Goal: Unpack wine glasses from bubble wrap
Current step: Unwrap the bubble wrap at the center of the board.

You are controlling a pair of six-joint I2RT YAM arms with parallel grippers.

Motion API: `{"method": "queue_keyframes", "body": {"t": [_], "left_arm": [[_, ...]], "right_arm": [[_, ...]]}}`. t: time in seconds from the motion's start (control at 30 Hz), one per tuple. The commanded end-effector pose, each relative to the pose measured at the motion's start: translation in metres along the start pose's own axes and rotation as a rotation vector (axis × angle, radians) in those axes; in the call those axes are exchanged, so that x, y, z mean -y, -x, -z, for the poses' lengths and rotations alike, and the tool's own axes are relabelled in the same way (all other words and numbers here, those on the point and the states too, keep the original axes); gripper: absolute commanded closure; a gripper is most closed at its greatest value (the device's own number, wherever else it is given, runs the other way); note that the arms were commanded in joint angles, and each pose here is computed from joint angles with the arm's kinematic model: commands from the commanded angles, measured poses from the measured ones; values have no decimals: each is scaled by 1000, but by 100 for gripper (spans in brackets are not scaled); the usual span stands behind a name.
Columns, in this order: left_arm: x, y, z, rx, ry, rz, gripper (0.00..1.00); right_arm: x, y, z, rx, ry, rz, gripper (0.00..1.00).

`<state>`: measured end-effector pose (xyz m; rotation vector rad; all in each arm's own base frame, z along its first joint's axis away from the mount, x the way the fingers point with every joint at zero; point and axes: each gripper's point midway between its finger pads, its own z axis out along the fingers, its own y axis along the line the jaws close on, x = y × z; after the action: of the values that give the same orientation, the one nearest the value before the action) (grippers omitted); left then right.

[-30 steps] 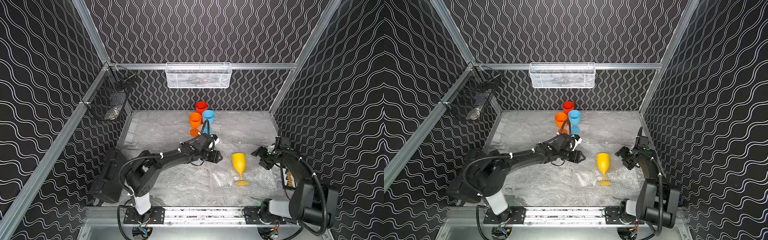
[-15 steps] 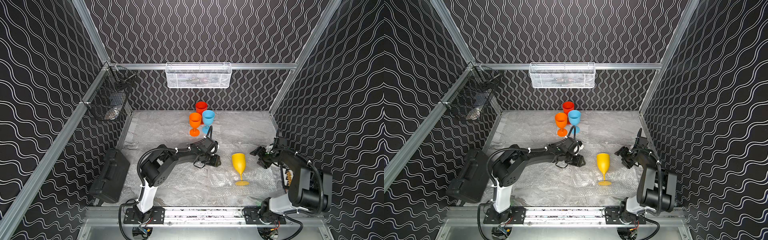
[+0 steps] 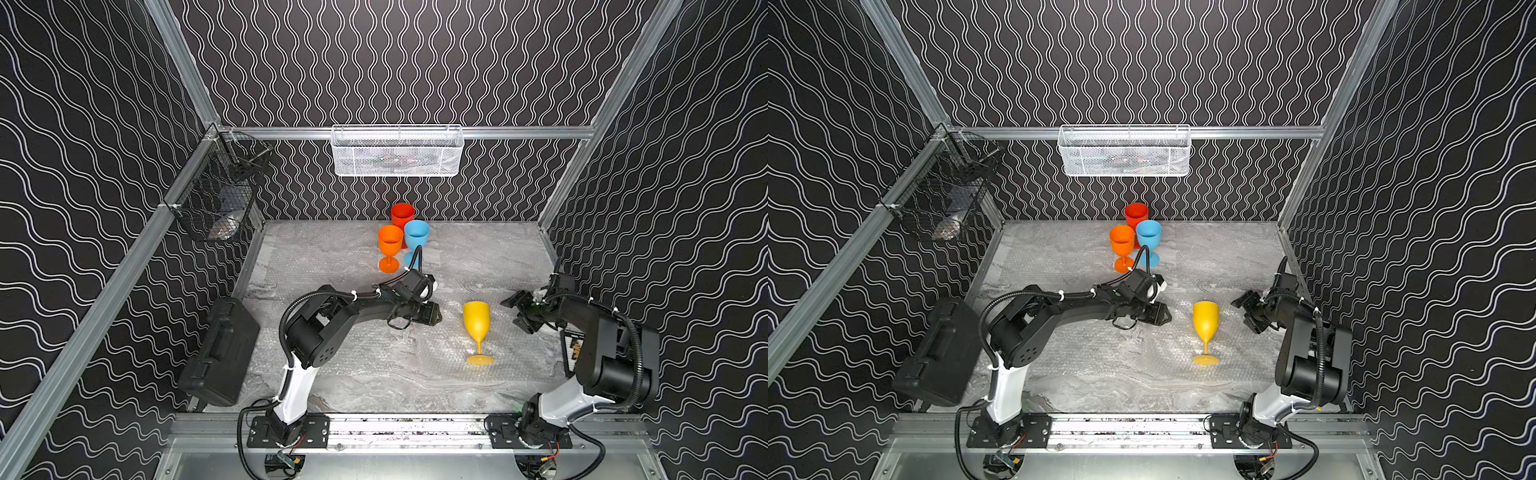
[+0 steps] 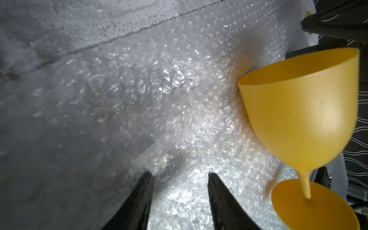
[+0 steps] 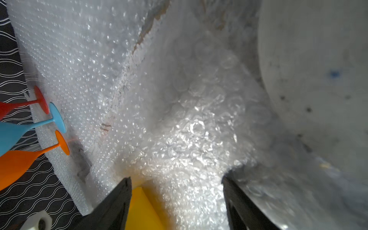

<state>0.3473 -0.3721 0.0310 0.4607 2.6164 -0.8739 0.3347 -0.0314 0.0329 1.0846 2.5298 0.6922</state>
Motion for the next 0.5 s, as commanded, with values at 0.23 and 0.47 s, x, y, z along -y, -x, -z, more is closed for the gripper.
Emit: {"method": "queue_keyframes", "body": {"t": [0.23, 0.47], "left_arm": [[4, 8, 28, 5, 55, -6, 49], [18, 14, 34, 23, 13, -14, 49]], "right_arm": [[-15, -3, 31, 43, 26, 25, 26], [-29, -6, 45, 42, 33, 82, 25]]}}
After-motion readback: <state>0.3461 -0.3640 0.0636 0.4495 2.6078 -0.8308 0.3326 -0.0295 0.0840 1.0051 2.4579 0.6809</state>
